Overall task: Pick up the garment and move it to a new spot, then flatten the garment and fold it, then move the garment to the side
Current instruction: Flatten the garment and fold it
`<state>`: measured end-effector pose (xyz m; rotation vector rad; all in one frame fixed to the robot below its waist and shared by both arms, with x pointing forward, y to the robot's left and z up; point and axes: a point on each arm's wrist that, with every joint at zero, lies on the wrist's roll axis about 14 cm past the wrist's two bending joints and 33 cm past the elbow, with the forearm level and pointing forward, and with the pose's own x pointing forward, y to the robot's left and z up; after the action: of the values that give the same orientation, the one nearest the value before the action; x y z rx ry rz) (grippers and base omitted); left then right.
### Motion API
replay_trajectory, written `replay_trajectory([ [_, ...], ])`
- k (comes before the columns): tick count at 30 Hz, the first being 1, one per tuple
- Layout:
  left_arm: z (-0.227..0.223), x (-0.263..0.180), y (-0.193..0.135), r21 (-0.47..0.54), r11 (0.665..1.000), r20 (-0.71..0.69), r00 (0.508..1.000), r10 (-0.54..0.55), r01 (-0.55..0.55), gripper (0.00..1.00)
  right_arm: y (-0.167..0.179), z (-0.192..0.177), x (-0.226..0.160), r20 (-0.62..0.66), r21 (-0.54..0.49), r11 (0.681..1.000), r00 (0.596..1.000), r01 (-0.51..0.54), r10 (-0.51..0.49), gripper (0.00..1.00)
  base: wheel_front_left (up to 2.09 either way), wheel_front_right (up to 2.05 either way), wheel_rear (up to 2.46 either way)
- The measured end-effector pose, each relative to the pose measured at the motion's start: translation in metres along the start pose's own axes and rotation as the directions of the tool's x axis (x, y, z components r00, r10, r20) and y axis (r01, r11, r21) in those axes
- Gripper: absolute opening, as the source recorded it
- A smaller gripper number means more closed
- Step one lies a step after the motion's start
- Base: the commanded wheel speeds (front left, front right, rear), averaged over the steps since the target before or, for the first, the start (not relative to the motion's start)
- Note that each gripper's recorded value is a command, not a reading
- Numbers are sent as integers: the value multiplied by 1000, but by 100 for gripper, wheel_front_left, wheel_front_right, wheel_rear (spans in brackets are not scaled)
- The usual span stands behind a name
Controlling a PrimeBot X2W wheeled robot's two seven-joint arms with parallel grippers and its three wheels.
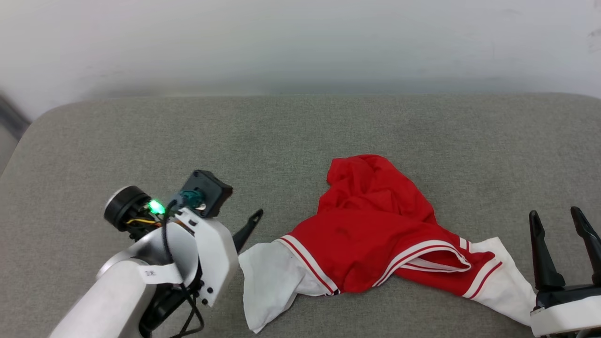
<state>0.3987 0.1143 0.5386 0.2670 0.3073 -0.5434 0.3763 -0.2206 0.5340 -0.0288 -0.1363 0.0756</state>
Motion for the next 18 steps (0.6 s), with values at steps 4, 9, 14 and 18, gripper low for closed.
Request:
replay_trajectory([
  [4, -20, 3, -34, 10, 986, -169, 972, -161, 165, 100, 0, -2, -1, -7, -6, 1000, 1000, 8, -8, 100, 0, 0, 0],
  [9, -59, 0, -66, -10, 950, -350, 889, -297, 313, 100, -4, -5, -1, -18, -14, 1000, 1000, 20, -21, 100, 0, 0, 0],
  [14, -109, -1, -83, -74, 916, -501, 780, -375, 394, 100, -7, -13, 4, -43, -25, 999, 999, 29, -30, 100, 0, 0, 0],
  [18, -149, 3, -88, -113, 899, -593, 697, -403, 423, 100, -11, -24, 12, -73, -38, 999, 997, 35, -38, 100, 0, 0, 0],
])
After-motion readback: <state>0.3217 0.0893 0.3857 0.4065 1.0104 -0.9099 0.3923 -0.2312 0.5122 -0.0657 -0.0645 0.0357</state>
